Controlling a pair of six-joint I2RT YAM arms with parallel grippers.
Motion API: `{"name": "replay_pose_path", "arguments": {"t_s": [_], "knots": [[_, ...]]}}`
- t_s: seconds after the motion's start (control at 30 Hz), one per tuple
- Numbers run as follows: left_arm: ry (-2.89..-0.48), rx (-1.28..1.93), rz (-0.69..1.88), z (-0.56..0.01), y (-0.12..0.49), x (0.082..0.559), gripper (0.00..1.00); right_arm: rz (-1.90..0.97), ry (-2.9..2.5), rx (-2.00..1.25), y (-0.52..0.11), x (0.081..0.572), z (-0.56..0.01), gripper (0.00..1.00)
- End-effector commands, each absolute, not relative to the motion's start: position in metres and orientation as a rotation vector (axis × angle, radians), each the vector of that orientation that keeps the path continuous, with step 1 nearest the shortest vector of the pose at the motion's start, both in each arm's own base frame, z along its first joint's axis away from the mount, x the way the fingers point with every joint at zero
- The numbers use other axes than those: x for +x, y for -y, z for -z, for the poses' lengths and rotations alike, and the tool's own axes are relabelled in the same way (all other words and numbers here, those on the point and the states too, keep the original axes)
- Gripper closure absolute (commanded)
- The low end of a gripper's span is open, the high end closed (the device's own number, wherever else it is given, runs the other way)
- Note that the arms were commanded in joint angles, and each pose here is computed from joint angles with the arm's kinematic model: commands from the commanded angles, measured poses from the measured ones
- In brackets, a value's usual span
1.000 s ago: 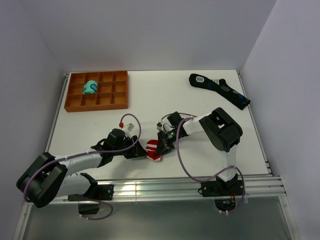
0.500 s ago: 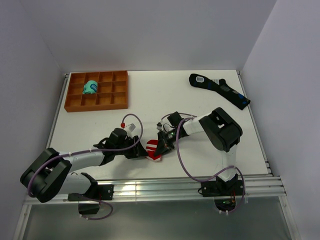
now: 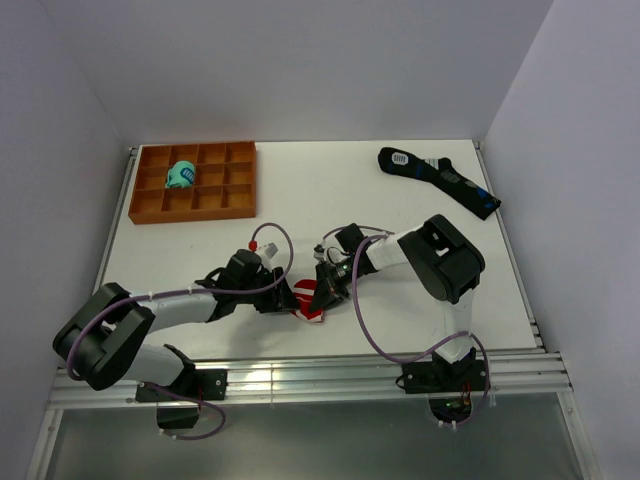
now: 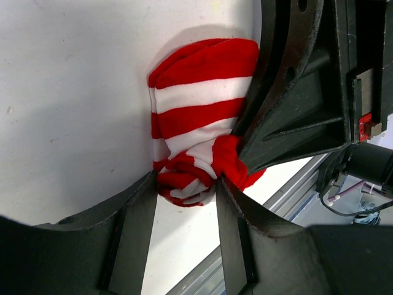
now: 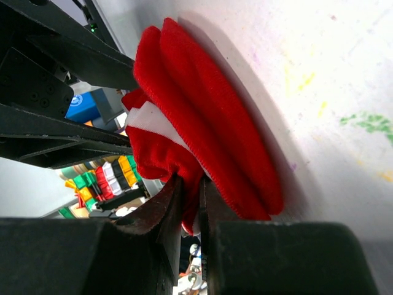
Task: Roll the socks
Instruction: Roll the sock at the center of the board.
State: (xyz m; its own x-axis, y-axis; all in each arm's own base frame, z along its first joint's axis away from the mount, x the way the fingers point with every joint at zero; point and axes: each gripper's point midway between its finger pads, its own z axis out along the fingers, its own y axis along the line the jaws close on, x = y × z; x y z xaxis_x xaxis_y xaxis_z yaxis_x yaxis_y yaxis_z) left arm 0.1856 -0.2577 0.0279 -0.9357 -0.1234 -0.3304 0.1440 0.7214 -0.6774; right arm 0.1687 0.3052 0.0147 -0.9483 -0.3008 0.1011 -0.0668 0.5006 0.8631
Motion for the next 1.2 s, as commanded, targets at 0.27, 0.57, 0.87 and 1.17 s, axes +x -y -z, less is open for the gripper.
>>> {"name": "replay_pose_path", "arguments": {"t_s": [0.27, 0.57, 0.87, 1.17], "knots": [[-2.633, -0.007, 0.859, -0.008, 0.248, 0.2, 0.51, 0.987, 2.678, 0.21, -0.262, 0.147, 0.058, 1.0], [-2.749, -0.088, 0.677, 0.006, 0.237, 0.204, 0.57, 0.993, 2.673, 0.218, -0.263, 0.148, 0.058, 1.0], [-2.848, -0.15, 0.49, 0.01, 0.234, 0.207, 0.82, 0.986, 2.702, 0.234, -0.264, 0.155, 0.054, 0.88], [-2.953, -0.156, 0.391, 0.006, 0.24, 0.206, 0.99, 0.988, 2.872, 0.269, -0.264, 0.178, 0.042, 0.7]]}}
